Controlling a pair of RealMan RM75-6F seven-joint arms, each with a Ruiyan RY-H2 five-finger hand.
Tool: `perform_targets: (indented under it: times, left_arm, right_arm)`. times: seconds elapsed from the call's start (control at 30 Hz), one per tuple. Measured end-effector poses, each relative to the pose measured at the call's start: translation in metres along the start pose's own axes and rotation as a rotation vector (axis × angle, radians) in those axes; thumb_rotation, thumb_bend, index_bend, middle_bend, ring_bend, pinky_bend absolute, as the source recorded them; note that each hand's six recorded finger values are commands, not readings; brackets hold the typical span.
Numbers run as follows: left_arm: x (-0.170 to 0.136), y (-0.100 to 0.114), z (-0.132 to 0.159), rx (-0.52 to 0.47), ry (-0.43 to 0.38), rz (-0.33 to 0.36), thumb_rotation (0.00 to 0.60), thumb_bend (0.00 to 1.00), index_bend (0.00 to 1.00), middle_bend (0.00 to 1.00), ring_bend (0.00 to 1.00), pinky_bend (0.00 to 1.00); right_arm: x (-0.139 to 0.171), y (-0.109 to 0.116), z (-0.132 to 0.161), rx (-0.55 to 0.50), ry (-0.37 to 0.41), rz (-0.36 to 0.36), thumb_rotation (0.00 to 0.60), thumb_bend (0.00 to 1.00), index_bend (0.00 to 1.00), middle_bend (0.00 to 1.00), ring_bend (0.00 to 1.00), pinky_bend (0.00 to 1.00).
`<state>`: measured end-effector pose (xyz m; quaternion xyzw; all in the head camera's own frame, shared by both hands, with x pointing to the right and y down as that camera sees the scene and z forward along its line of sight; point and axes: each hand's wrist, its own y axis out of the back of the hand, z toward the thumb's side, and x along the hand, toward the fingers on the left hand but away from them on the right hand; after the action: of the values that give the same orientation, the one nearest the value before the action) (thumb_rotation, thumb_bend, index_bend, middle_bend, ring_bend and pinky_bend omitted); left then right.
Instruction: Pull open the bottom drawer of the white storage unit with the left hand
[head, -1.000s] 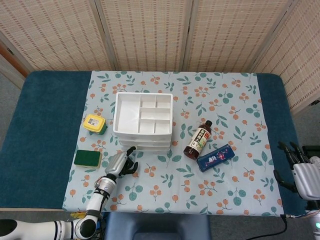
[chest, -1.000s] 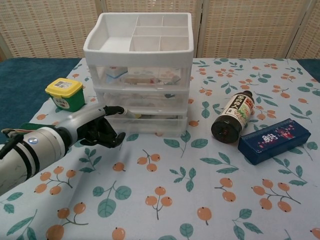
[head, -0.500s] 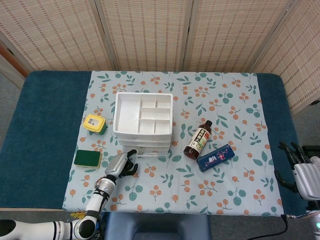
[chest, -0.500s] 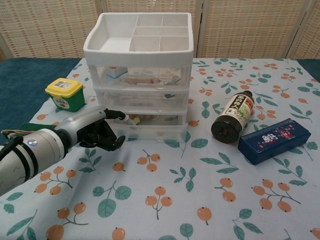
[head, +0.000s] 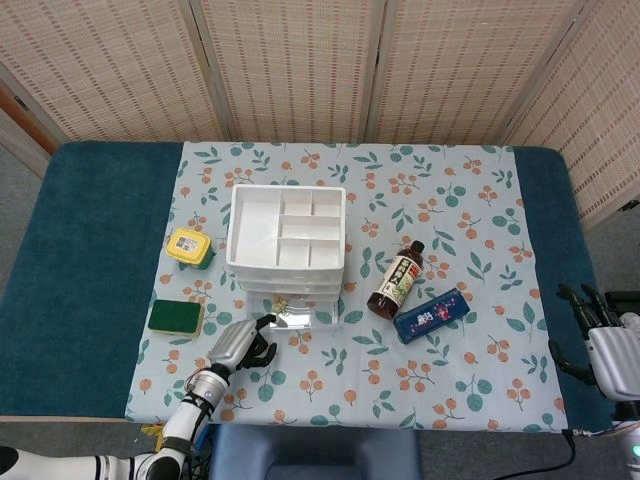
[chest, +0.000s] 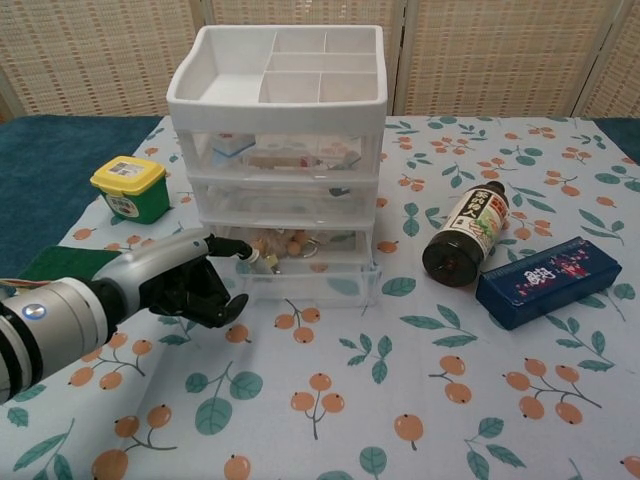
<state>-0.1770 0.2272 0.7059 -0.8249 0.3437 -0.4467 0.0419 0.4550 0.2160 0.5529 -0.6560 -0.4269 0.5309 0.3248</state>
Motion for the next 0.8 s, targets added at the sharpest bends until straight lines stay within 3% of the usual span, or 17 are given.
perform_targets:
  times: [0.4, 0.8]
  left_arm:
    - [-0.018, -0.011, 0.004, 0.032, -0.027, -0.053, 0.585, 0.51, 0.33, 1.00, 1.00, 1.00]
    - [-0.019, -0.003, -0.004, 0.057, -0.011, -0.040, 0.576, 0.51, 0.33, 1.00, 1.00, 1.00]
  right_arm:
    - [0.000, 0.000, 0.000, -0.001, 0.000, 0.002, 0.600, 0.41, 0.04, 0.18, 0.08, 0.20]
    - [-0.001, -0.001, 0.000, -0.003, 0.003, 0.001, 0.600, 0.41, 0.04, 0.18, 0.08, 0.20]
